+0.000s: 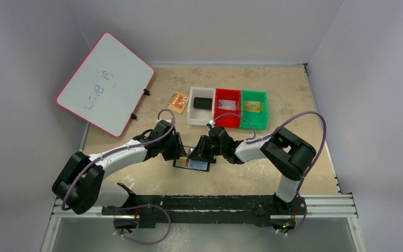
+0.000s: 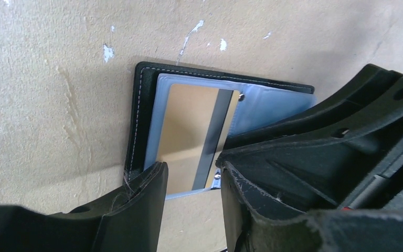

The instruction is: Take the credit cards out of the card holder

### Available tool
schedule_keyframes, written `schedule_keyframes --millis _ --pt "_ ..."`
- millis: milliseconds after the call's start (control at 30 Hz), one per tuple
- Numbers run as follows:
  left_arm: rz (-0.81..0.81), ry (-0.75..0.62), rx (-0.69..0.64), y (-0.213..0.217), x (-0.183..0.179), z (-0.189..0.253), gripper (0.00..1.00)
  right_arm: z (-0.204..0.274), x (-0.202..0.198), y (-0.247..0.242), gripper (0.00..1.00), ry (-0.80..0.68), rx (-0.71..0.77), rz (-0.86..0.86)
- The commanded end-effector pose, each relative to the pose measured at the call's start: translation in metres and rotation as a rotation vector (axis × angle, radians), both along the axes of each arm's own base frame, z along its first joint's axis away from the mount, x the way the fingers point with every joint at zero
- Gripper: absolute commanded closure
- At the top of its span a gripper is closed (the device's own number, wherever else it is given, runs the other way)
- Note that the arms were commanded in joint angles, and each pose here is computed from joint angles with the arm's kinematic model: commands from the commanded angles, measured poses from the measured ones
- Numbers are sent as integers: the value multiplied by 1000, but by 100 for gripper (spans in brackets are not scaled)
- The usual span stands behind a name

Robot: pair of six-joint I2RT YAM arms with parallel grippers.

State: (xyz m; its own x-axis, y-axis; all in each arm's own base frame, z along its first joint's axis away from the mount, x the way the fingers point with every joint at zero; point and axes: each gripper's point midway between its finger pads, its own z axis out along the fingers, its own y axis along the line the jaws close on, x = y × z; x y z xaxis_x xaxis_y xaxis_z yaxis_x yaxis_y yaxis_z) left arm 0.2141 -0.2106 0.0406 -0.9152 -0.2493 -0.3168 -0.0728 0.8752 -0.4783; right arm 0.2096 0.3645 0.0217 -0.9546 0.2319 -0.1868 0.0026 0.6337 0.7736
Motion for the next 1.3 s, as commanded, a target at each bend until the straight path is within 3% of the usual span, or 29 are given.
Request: schedule_keyframes --millis 0,267,400,567,933,1267 --pt "-30 -2 18 2 -3 -6 59 -3 -4 -3 75 15 -9 -4" --pt "25 -39 129 25 -2 -5 62 -1 1 -6 73 12 -19 -38" --pt "25 -59 99 22 -1 -1 57 -1 1 -6 72 10 -22 -38" --pt "-14 -24 84 10 -5 -9 60 0 1 -5 72 10 -15 -33" --pt "57 -174 -34 -5 17 43 58 1 2 -6 72 8 -19 -41" --pt "13 -52 49 -1 1 -3 59 2 2 -7 72 6 -20 -44"
